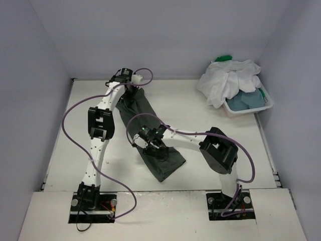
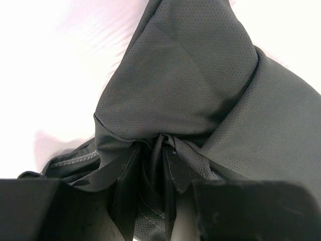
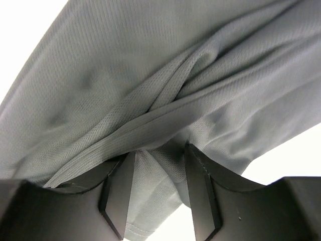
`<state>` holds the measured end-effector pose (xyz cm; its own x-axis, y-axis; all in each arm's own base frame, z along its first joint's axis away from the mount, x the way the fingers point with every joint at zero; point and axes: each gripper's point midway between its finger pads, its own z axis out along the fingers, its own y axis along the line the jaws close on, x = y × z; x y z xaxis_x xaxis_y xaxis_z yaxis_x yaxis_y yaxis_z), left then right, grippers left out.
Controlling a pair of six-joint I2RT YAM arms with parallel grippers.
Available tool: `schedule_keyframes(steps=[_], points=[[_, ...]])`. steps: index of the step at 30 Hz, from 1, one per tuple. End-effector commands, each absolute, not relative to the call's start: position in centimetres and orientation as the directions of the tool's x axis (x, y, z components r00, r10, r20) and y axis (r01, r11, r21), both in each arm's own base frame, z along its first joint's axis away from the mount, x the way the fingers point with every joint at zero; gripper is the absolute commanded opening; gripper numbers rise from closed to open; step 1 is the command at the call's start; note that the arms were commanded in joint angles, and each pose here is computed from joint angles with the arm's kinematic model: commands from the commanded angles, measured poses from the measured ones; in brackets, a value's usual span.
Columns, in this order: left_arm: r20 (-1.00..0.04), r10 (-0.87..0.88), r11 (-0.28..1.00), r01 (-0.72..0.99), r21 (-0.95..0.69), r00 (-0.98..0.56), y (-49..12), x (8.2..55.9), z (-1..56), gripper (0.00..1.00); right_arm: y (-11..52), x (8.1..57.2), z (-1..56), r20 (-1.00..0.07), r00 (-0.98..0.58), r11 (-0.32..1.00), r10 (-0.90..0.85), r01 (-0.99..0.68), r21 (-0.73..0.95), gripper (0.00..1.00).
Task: Fold and stack the t-shirts
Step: Rotate the rectangle-folded T-shirt at the center of the board.
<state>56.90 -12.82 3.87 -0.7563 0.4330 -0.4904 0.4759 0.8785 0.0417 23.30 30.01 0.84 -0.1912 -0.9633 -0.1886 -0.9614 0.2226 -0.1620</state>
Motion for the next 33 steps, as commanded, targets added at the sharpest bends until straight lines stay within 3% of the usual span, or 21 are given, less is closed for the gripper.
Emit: schedule_keyframes(steps=[1,13,21,24,29,33], points=[[-0.482,0.448,0.89,0.43,0.155,-0.753,-9.7,58.0,5.0,0.17,25.6,23.1,-2.9,-0.044,-0.259,0.263,-0.965,-0.946,-0.189,0.42],[-0.477,0.404,0.915,0.358,0.188,-0.781,-6.0,58.0,6.7,0.15,22.2,23.3,-3.0,0.012,-0.347,0.334,-0.938,-0.911,-0.243,0.54],[-0.653,0.341,0.932,0.333,0.142,-0.676,-7.3,58.1,16.8,0.17,24.5,26.8,4.1,-0.244,-0.357,0.412,-0.902,-0.881,-0.233,0.56],[-0.7,0.322,0.933,0.337,0.123,-0.638,-7.8,57.2,20.6,0.24,25.2,27.6,6.1,-0.303,-0.337,0.414,-0.891,-0.877,-0.242,0.56],[-0.721,0.302,0.927,0.368,0.07,-0.624,-8.7,54.6,23.9,0.36,25.1,27.9,6.4,-0.312,-0.327,0.407,-0.892,-0.881,-0.242,0.56],[-0.697,0.296,0.917,0.399,0.015,-0.653,-9.2,51.1,23.6,0.33,25.2,28.4,6.0,-0.337,-0.331,0.418,-0.881,-0.88,-0.227,0.51]])
